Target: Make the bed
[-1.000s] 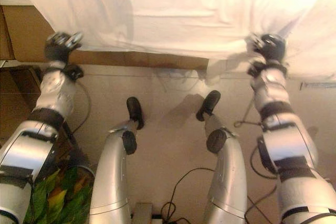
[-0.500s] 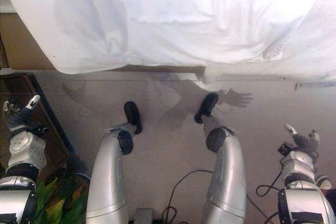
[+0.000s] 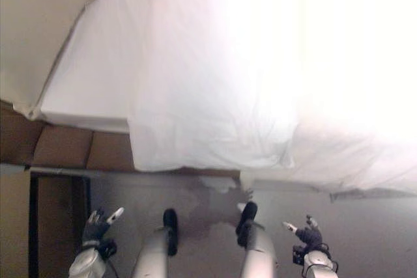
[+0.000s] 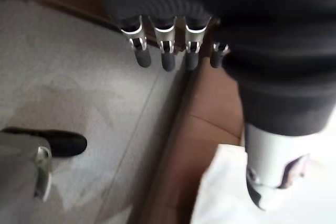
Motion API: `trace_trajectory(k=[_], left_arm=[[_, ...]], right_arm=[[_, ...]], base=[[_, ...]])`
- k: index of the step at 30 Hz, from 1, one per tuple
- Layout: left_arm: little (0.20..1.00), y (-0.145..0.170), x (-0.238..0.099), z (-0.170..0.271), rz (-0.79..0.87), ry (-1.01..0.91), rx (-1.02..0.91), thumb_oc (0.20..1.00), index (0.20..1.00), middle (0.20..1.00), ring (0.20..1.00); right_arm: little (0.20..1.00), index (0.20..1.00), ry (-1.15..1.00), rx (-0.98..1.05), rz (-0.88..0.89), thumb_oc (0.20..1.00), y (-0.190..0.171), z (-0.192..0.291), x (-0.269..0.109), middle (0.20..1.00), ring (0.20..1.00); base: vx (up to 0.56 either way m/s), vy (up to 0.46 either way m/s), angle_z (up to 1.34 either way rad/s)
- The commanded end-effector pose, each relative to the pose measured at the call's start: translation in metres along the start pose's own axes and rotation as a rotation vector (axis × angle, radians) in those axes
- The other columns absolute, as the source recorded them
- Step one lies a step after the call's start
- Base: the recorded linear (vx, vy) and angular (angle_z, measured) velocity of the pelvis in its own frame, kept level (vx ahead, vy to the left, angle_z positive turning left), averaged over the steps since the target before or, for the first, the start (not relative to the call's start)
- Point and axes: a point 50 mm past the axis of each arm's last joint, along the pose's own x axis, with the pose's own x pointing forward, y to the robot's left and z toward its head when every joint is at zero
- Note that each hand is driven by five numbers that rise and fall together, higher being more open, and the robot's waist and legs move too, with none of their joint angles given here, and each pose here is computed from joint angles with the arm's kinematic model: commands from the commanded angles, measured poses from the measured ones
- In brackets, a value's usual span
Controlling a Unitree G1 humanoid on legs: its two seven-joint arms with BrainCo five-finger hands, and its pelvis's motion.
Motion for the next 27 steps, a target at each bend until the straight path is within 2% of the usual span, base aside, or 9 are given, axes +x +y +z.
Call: trace_trajectory(k=[1, 4, 9, 12, 27], left_arm=[[1.000, 0.010, -0.006, -0.014, -0.060, 0.052, 0.204, 1.000, 1.000, 1.000, 1.000], [1.000, 0.014, -0.014, -0.031, -0.059, 0.114, 0.235, 1.000, 1.000, 1.000, 1.000], [1.000, 0.022, -0.031, -0.059, -0.042, 0.195, 0.376, 1.000, 1.000, 1.000, 1.000], [1.000, 0.026, -0.037, -0.072, -0.045, 0.269, 0.357, 1.000, 1.000, 1.000, 1.000], [1.000, 0.018, -0.038, -0.074, -0.156, 0.272, 0.499, 1.000, 1.000, 1.000, 1.000]], right_arm=[[1.000, 1.000, 0.080, -0.133, 0.000, 1.000, -0.018, -0.018, -0.002, 1.000, 1.000], [1.000, 1.000, 0.121, -0.173, 0.025, 1.000, -0.015, -0.029, -0.006, 1.000, 1.000], [1.000, 1.000, 0.199, -0.110, 0.035, 1.000, -0.003, -0.053, -0.016, 1.000, 1.000], [1.000, 1.000, 0.218, -0.110, 0.051, 1.000, 0.002, -0.058, -0.019, 1.000, 1.000], [1.000, 1.000, 0.228, -0.174, 0.116, 1.000, 0.012, -0.060, -0.020, 1.000, 1.000]], base=[[0.11, 0.003, -0.05], [0.06, -0.004, -0.03], [0.01, 0.003, 0.01], [-0.01, 0.011, 0.00], [0.00, 0.007, 0.02]])
